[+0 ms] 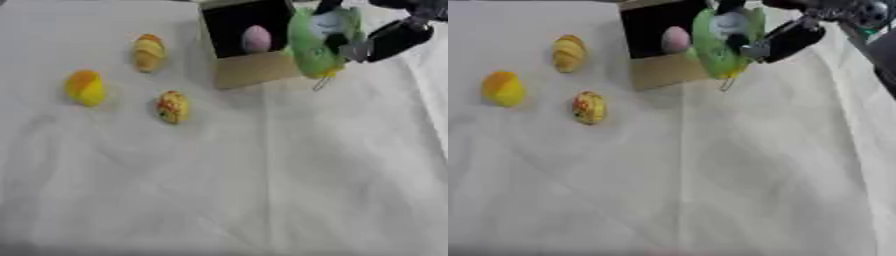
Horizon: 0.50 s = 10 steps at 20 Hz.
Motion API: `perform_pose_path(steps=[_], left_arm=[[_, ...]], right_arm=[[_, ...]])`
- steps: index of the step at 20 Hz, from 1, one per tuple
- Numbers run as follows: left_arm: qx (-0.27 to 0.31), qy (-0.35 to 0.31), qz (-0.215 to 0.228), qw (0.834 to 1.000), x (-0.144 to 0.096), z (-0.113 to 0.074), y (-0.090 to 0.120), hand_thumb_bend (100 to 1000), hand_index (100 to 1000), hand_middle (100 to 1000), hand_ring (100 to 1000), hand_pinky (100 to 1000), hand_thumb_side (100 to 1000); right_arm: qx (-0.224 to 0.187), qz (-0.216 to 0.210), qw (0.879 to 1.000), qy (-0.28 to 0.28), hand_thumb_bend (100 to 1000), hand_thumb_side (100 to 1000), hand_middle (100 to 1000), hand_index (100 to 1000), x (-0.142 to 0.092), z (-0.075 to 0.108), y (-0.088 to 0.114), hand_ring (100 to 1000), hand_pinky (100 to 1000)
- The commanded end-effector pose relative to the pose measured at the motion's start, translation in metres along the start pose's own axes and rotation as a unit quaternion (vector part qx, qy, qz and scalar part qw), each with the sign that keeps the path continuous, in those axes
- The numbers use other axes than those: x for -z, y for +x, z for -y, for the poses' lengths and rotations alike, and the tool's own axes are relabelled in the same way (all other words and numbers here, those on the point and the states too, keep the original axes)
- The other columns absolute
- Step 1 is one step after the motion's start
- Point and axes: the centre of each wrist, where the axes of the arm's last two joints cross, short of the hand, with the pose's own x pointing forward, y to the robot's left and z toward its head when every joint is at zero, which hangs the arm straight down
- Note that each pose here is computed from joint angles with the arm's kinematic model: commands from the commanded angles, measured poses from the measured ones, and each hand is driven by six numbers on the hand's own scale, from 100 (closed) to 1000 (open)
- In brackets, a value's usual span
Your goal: Pick up objects on the table and place them in the box.
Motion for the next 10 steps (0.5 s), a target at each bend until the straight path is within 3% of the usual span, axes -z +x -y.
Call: perform_pose_path(steps=[1,6,10], left_arm=[[0.010,-0.006,0.015,1.000,0.005,-0.004,0.007,235,795,627,610,854,768],[0.008,-0.012,0.017,1.000,0.007,-0.002,0.008,234,794,627,609,854,766],[0.006,-0.017,0.021,1.000,0.009,-0.001,0.009,232,794,627,609,853,766]], right_arm=[[-0.018,-0.014,0.999,-0.028,132,100,450,587,0.012,0.019,-0.005,647,846],[-0.003,-0.051,0.998,-0.034,123,100,455,595,0.044,0.031,-0.007,650,848],[0.024,-0.080,0.996,-0.033,120,100,465,609,0.072,0.027,-0.006,656,849]])
